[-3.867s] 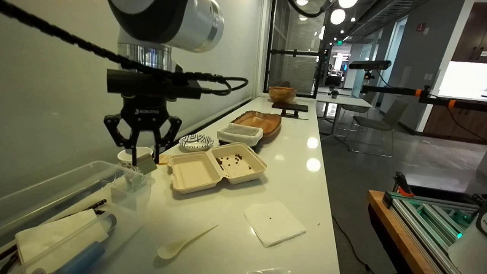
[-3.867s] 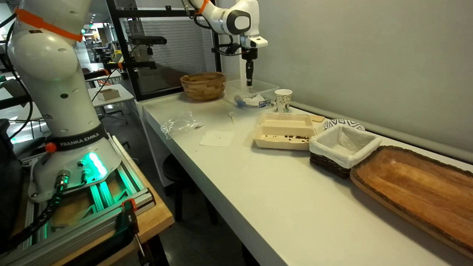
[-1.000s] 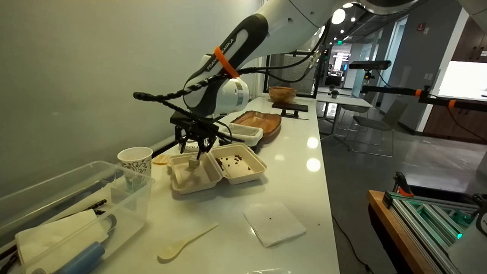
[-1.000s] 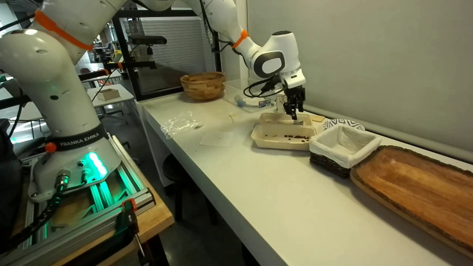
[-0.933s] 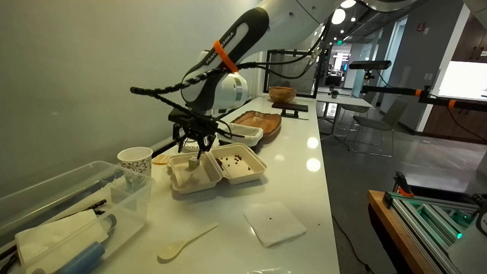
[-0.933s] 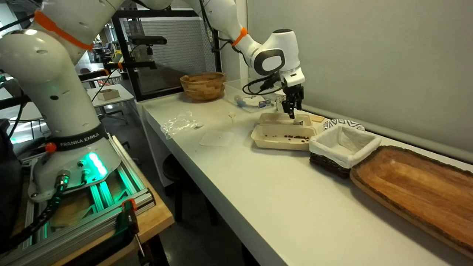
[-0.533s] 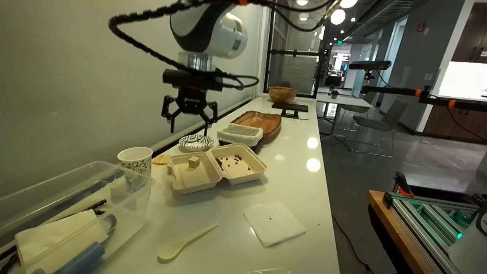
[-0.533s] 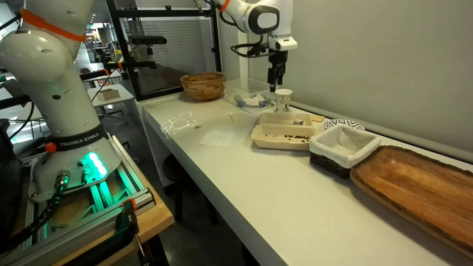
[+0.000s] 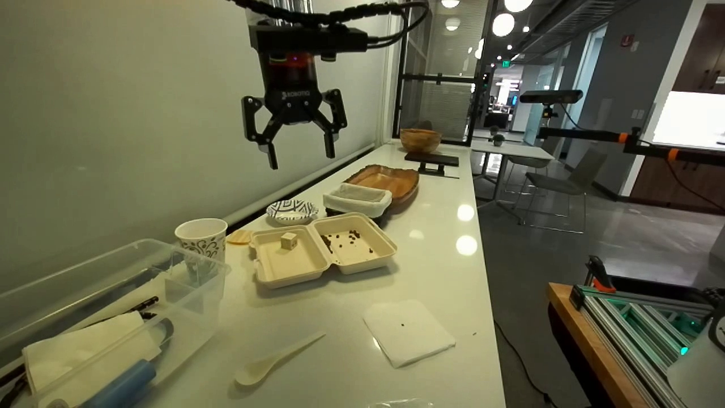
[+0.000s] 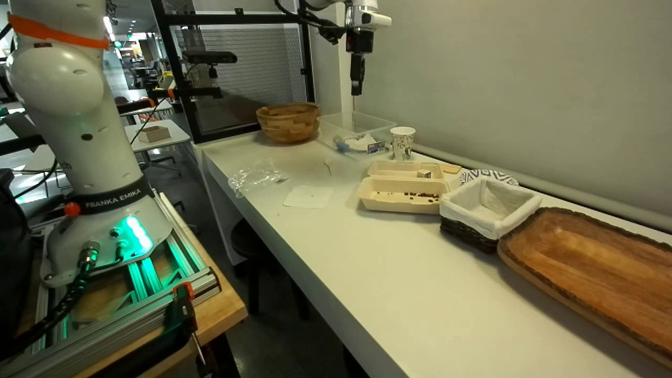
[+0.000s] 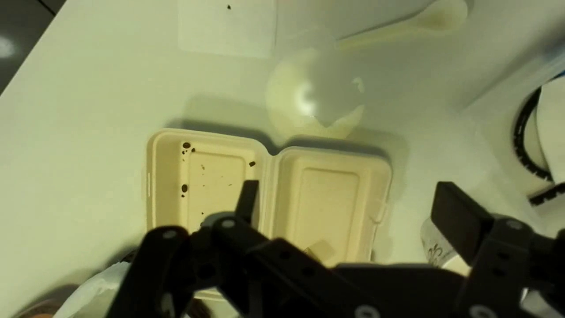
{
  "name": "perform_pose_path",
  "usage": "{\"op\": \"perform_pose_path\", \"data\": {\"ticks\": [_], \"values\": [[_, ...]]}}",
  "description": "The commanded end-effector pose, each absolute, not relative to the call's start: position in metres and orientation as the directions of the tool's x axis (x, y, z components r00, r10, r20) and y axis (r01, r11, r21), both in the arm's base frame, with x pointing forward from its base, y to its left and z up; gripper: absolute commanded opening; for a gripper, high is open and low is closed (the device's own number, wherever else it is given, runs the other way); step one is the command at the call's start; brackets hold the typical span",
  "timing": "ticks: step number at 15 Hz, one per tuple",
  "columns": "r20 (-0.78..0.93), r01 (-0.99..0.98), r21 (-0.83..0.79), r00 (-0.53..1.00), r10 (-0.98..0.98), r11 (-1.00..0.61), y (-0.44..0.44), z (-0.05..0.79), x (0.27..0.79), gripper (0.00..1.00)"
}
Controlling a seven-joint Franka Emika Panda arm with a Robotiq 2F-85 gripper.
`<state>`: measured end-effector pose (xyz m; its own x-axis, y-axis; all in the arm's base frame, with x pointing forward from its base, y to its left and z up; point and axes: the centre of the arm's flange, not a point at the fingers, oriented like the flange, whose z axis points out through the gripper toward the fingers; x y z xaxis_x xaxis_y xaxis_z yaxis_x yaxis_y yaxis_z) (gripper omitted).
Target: Put the block inside the container
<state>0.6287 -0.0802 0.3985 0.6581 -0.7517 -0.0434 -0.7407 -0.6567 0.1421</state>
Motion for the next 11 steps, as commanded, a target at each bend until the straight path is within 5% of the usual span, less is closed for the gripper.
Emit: {"op": "perform_pose_path", "data": {"ticks": [1, 11], "values": [[-0.049, -0.705, 0.146, 0.695, -0.717, -0.694, -0.067, 0.402, 0.627, 1.0], [-0.056, -0.649, 0.149, 0.748, -0.662, -0.746, -0.054, 0.404, 0.625, 1.0]]}}
